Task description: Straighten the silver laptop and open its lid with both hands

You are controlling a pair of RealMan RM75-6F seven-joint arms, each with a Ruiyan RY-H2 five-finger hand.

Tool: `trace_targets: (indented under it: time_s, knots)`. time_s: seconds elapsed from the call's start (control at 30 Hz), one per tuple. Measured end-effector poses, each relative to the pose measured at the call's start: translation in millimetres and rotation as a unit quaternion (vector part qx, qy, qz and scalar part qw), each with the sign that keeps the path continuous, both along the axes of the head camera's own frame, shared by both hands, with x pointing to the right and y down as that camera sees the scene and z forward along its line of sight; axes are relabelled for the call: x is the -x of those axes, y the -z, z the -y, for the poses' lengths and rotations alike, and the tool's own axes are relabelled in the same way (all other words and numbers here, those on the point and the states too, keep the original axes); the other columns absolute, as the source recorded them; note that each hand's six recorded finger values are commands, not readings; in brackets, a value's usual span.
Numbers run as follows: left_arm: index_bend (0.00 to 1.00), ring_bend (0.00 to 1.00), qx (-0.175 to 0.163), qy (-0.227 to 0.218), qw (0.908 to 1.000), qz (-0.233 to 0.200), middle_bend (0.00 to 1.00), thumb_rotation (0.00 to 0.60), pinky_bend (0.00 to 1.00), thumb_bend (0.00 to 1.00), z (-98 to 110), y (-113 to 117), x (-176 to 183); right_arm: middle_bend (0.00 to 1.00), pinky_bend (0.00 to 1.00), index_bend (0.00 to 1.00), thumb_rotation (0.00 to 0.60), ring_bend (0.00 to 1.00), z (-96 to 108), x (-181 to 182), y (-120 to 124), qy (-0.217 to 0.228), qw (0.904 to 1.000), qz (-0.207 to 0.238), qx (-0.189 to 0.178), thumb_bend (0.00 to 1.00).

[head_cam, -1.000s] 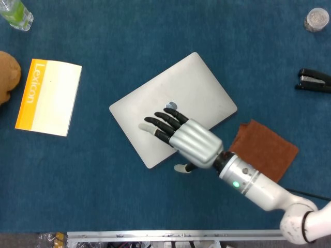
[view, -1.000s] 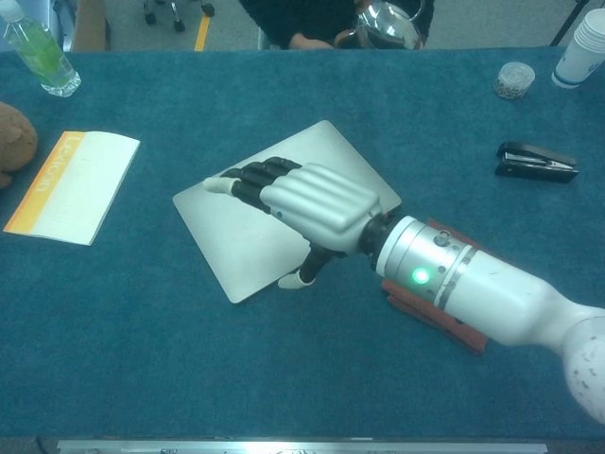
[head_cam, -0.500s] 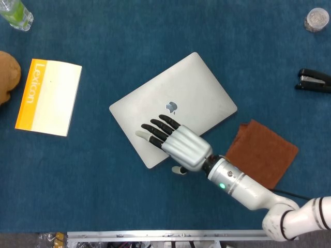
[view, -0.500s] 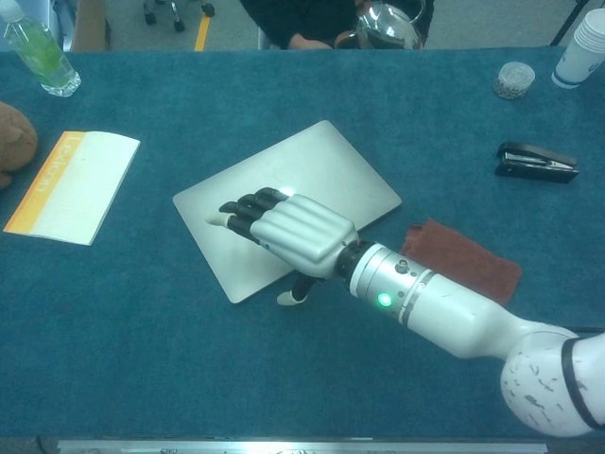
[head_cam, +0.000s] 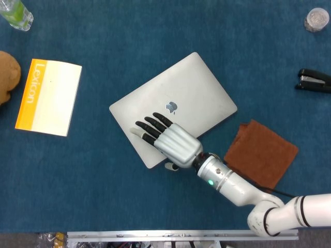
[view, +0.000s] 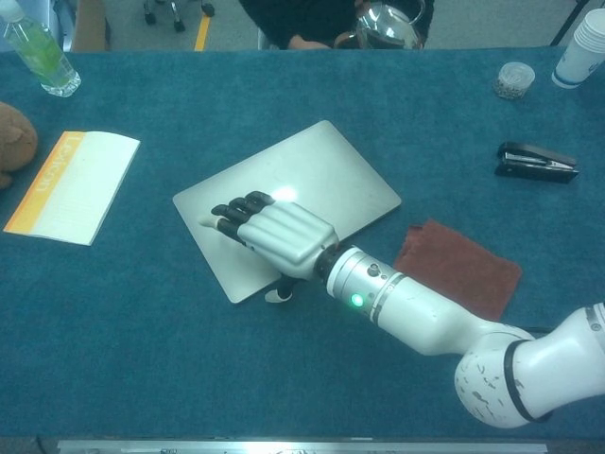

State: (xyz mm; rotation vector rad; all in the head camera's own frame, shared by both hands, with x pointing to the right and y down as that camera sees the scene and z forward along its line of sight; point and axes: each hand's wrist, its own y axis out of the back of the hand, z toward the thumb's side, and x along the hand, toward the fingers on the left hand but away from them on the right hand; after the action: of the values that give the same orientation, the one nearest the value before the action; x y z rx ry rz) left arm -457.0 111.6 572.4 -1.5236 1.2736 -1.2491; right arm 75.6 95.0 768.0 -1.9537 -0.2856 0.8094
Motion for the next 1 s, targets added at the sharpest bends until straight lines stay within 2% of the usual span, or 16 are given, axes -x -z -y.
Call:
trace_targets:
  time_s: [0.57, 1.0]
  knots:
    - [0.15, 0.04, -0.001, 0.002, 1.0000, -0.002, 0.10, 0.600, 0.13, 0.40, -3.5, 0.2, 3.3, 0.05, 0.07, 0.00, 0.600, 0.00, 0.6, 12.5, -8.3, 0.000, 0.9998, -0.004, -0.020, 0.00]
    - [0.15, 0.04, -0.001, 0.003, 1.0000, -0.004, 0.10, 0.600, 0.13, 0.40, -5.2, -0.5, 6.0, 0.05, 0.06, 0.00, 0.600, 0.00, 11.6, 23.9, -14.1, -0.022, 0.9991, -0.003, -0.036, 0.00]
